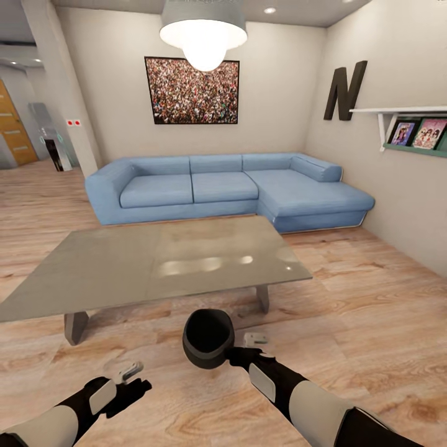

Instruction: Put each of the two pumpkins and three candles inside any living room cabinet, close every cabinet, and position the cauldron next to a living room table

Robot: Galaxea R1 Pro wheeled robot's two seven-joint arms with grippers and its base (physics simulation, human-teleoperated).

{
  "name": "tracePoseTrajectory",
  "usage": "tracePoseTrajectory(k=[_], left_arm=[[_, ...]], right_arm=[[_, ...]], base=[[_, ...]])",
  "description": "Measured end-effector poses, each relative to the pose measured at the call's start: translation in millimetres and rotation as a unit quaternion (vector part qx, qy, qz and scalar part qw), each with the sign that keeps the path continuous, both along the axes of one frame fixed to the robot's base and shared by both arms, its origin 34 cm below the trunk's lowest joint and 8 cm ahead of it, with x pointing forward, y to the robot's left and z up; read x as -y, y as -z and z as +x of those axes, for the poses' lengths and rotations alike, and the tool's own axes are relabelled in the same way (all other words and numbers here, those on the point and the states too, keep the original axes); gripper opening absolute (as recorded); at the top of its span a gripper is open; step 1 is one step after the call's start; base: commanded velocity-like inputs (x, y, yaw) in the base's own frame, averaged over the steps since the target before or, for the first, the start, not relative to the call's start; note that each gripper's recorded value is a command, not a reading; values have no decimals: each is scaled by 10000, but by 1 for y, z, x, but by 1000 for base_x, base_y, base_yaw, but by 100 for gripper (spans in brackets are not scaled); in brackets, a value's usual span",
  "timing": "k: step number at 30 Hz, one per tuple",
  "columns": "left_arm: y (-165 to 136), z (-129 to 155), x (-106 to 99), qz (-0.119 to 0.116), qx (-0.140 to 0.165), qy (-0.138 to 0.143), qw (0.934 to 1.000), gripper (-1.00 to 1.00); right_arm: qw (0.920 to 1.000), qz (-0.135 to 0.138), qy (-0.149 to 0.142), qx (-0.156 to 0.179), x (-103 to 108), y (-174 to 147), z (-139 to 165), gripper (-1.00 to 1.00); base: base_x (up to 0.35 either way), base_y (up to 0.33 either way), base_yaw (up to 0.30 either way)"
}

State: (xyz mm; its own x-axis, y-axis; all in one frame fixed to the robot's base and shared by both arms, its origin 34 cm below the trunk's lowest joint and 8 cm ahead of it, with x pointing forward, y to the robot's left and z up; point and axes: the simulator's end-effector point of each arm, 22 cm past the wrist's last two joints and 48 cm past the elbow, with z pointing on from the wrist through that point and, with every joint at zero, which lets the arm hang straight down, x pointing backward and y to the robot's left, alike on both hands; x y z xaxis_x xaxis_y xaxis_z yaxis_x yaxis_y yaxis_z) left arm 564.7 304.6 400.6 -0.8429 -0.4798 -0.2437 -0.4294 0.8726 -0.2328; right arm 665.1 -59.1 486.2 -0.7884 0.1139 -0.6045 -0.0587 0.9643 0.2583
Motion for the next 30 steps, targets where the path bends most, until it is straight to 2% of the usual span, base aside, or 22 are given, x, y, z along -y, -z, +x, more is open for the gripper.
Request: tracePoseTrajectory(k=[12, 23, 30], left_arm=[[-20, -3, -4, 52, -32, -34, 10000, 100], [-35, -9, -15, 182, -78, -122, 9997, 100], [-48, -8, -8, 152, -71, -107, 9998, 100]], right_arm=[[10000, 6, 0, -3, 0, -24, 4, 100], [10000, 0, 14, -14, 1, -45, 7, 100], [10000, -4, 14, -21, 1, -58, 8, 100]], base=[[-18, 0, 0], [-287, 66, 0], [-254, 44, 0]])
